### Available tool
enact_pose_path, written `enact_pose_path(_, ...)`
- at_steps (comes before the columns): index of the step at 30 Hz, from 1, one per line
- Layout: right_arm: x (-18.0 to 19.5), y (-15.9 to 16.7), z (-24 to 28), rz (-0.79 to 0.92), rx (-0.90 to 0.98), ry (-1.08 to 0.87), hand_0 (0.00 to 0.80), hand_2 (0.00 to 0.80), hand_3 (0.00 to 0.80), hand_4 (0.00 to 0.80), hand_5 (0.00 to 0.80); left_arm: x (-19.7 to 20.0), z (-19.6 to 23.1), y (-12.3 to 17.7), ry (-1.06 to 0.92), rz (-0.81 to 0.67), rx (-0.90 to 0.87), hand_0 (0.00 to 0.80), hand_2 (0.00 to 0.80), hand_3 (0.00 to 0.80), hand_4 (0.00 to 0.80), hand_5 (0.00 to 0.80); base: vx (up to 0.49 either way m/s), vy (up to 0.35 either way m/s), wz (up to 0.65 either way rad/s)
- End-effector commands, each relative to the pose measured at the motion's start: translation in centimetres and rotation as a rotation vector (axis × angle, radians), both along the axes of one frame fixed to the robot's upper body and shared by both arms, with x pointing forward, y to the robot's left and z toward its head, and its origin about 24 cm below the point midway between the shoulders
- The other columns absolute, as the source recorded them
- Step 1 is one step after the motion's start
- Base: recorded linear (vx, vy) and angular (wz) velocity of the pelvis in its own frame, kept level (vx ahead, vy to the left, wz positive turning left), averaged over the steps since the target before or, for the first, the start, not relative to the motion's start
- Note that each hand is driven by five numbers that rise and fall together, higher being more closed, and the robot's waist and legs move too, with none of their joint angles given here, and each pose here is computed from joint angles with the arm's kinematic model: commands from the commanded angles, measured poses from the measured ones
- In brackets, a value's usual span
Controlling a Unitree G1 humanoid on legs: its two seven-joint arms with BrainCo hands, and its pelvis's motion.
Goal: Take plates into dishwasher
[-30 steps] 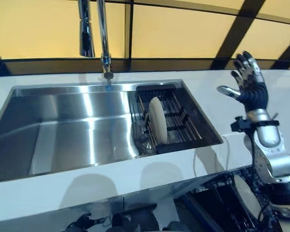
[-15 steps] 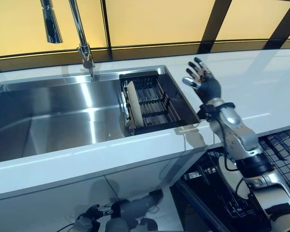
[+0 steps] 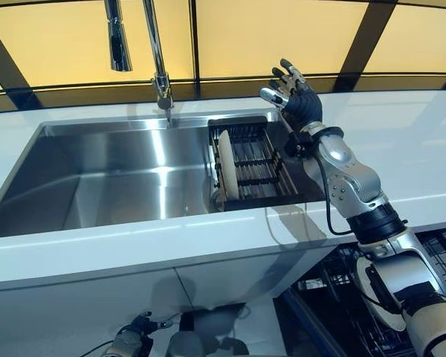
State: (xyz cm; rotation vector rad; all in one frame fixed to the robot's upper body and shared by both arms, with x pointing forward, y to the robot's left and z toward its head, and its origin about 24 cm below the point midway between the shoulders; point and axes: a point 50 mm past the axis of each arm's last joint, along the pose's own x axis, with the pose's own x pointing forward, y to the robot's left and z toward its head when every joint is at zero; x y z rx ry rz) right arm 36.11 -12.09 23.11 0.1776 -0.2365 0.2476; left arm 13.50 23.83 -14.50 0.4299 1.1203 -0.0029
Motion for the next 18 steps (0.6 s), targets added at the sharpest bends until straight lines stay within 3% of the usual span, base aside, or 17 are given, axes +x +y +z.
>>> enact_pose_path(1, -0.1, 0.5, 2.7, -0.005, 0.025, -0.084, 0.0, 0.0, 0.0, 0.0, 0.0, 0.3, 0.0, 0.0, 0.016, -0.084, 0.029, 0.0, 0.0, 0.0, 0.0, 0.0, 0.003, -0.003, 0.07)
enact_pose_path(18, -0.4, 2.5, 0.5, 0.038, -0.026, 0.048, 0.0, 0.0, 0.0, 0.0, 0.0, -0.2, -0.3, -0.1, 0.03, -0.121, 0.032, 0.0, 0.0, 0.0, 0.0, 0.0, 0.013, 0.003, 0.04)
